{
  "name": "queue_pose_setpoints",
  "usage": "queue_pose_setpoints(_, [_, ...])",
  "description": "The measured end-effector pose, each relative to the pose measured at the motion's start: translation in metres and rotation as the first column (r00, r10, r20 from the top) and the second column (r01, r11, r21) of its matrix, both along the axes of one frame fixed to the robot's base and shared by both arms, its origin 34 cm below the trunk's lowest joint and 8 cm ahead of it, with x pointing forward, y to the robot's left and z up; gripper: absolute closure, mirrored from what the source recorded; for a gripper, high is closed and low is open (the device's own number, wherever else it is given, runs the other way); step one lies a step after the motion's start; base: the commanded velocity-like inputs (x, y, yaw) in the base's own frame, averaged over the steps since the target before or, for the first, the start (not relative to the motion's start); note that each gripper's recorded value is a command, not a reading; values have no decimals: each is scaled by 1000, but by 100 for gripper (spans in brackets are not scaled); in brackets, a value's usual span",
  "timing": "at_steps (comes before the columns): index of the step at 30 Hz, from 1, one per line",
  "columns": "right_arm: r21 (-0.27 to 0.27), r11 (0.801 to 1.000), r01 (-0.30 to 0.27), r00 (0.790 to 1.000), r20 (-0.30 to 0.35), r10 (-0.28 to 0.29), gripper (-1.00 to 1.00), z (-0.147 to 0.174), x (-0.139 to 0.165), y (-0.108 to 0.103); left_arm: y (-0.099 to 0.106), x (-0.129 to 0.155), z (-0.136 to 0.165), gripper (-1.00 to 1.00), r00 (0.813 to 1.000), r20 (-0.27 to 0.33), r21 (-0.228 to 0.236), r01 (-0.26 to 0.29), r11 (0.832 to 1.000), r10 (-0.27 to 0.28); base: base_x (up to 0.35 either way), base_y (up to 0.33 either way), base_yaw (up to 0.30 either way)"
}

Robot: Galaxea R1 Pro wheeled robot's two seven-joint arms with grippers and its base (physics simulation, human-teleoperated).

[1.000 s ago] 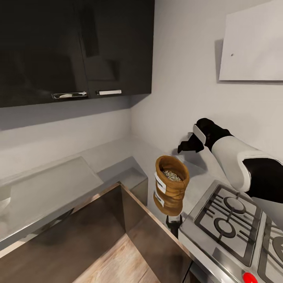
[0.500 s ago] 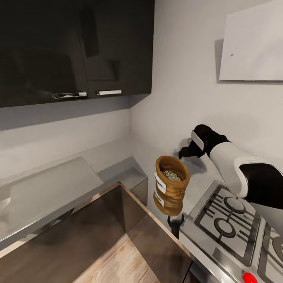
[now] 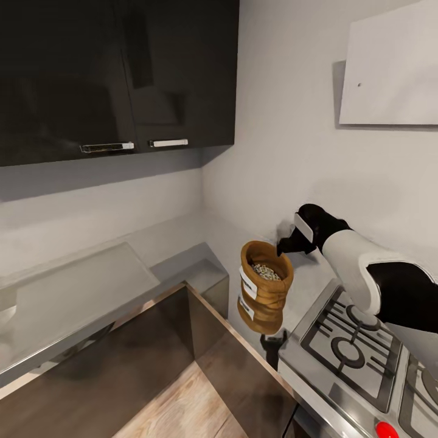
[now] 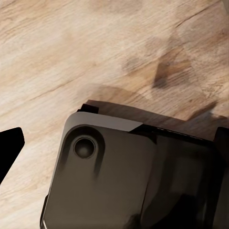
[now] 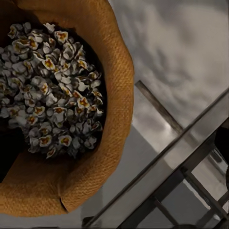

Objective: In the kitchen, take the popcorn bag from the countertop, put it into the microwave, and heat it until the popcorn is cooked so the cooked popcorn ends up inside the bag.

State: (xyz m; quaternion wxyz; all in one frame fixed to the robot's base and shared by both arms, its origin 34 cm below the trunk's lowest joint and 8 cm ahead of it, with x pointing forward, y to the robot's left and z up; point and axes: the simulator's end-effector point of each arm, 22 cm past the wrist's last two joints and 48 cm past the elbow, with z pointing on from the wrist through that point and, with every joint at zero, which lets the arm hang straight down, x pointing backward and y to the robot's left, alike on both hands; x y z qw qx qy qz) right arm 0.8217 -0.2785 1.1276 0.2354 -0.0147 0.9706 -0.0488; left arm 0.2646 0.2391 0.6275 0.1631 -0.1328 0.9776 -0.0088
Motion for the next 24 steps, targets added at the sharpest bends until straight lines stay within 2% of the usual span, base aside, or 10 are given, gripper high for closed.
queue_pose_setpoints(11, [0, 1000, -2, 999, -53, 2, -100, -35, -16, 1, -3, 0, 0, -100, 1000, 0, -4, 1, 1000, -1, 0, 0, 0])
queue_pose_setpoints(24, [3, 1000, -10, 999, -35, 10, -100, -70, -20, 3, -3, 0, 0, -100, 1000, 0, -4, 3, 1000, -3, 0, 0, 0])
